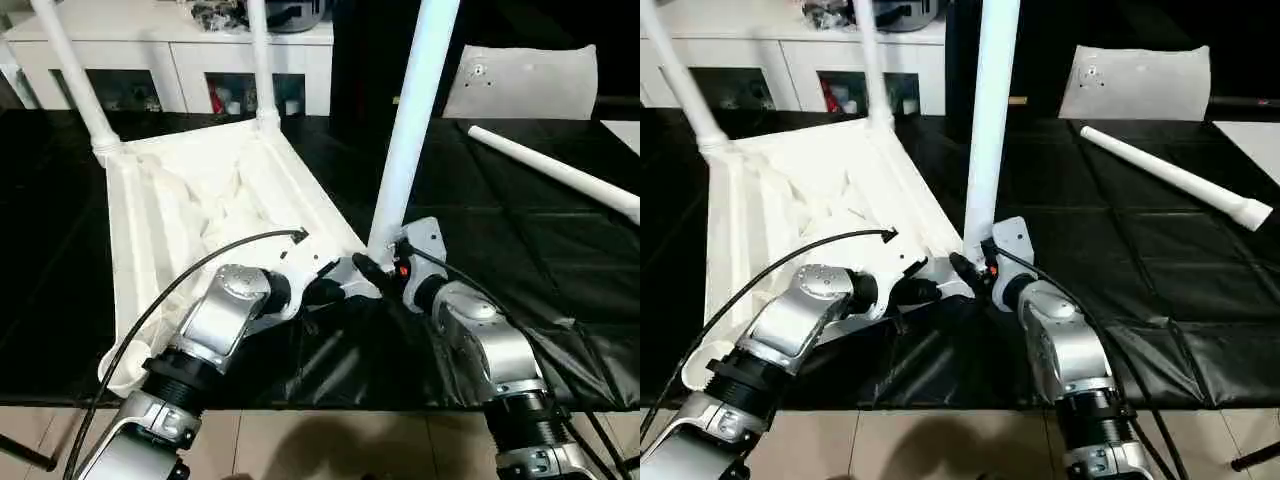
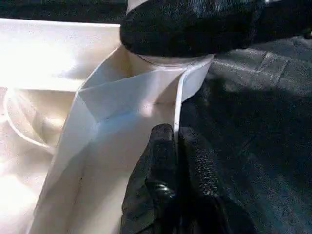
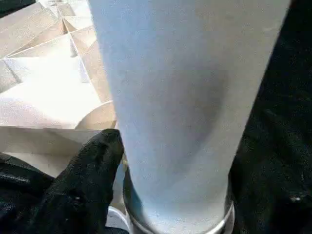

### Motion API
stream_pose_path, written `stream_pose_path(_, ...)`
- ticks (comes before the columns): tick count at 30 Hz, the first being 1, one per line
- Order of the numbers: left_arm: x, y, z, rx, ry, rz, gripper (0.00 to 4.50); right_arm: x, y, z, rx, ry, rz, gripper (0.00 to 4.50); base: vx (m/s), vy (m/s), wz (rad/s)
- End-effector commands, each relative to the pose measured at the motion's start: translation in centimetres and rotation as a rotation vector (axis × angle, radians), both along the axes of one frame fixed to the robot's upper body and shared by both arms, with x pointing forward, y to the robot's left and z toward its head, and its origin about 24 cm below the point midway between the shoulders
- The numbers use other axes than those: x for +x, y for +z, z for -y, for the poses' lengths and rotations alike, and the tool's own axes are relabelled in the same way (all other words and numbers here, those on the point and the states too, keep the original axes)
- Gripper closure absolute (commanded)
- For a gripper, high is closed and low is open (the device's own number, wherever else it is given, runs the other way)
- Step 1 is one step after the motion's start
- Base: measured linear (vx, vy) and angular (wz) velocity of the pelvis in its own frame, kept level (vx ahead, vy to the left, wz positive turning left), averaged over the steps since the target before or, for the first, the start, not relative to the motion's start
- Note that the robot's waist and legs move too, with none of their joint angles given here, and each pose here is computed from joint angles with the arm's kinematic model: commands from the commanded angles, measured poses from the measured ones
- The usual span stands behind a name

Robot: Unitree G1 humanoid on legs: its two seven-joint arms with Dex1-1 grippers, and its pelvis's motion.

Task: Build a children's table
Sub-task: Rotate leg to tighten

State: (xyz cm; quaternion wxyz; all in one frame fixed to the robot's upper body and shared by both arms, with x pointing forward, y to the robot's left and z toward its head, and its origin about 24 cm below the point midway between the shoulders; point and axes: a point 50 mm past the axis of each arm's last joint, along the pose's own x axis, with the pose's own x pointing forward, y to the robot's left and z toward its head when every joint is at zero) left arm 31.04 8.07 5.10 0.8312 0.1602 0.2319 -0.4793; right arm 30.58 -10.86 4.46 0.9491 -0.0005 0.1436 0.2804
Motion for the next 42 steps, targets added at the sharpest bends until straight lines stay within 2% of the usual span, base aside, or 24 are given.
stream_pose_path(1,0.5,1.0,-0.1,0.01,-0.003,0.096,4.5,-1.7,-0.5,-3.3,0.075,0.196,-0.028,0.71,0.0,0.0,0.0)
stream_pose_path(4,0.4,1.0,-0.5,0.015,-0.046,0.101,4.5,-1.9,-0.2,-2.7,0.072,0.233,-0.002,0.53,0.0,0.0,0.0)
stream_pose_path(10,-0.2,1.1,-2.2,0.038,-0.23,0.101,4.5,-2.4,0.7,-0.2,0.045,0.398,0.054,0.07,0.0,0.0,0.0)
stream_pose_path(15,-1.0,1.0,-3.6,0.09,-0.405,0.064,4.5,-2.8,1.6,2.0,0.008,0.572,0.04,0.07,0.0,0.0,0.0)
stream_pose_path(21,-1.5,1.2,-4.4,0.113,-0.544,0.009,4.5,-2.9,2.1,3.1,-0.049,0.74,-0.007,0.07,0.0,0.0,0.0)
stream_pose_path(24,-1.9,1.4,-4.6,0.124,-0.631,-0.021,4.5,-2.8,2.2,3.2,-0.079,0.813,-0.018,0.07,0.0,0.0,0.0)
stream_pose_path(30,-2.0,1.6,-4.7,0.15,-0.693,-0.035,4.5,-2.5,2.3,3.0,-0.113,0.888,-0.009,0.07,0.0,0.0,0.0)
stream_pose_path(31,-2.0,1.6,-4.7,0.153,-0.697,-0.036,4.5,-2.5,2.3,3.0,-0.116,0.894,-0.006,0.33,0.0,0.0,0.0)
stream_pose_path(34,-2.0,1.6,-4.8,0.159,-0.715,-0.039,4.5,-2.4,2.3,2.8,-0.111,0.914,-0.007,0.46,0.0,0.0,0.0)
stream_pose_path(38,-2.0,1.6,-4.8,0.16,-0.72,-0.038,4.5,-2.4,2.1,2.5,-0.107,0.932,-0.007,0.82,0.0,0.0,0.0)
stream_pose_path(39,-2.0,1.6,-4.8,0.161,-0.721,-0.037,4.5,-2.4,2.1,2.5,-0.108,0.938,-0.008,1.03,0.0,0.0,0.0)
stream_pose_path(42,-1.9,1.6,-4.8,0.159,-0.716,-0.035,4.5,-2.6,1.9,2.4,-0.11,0.952,-0.009,1.22,0.0,0.0,0.0)
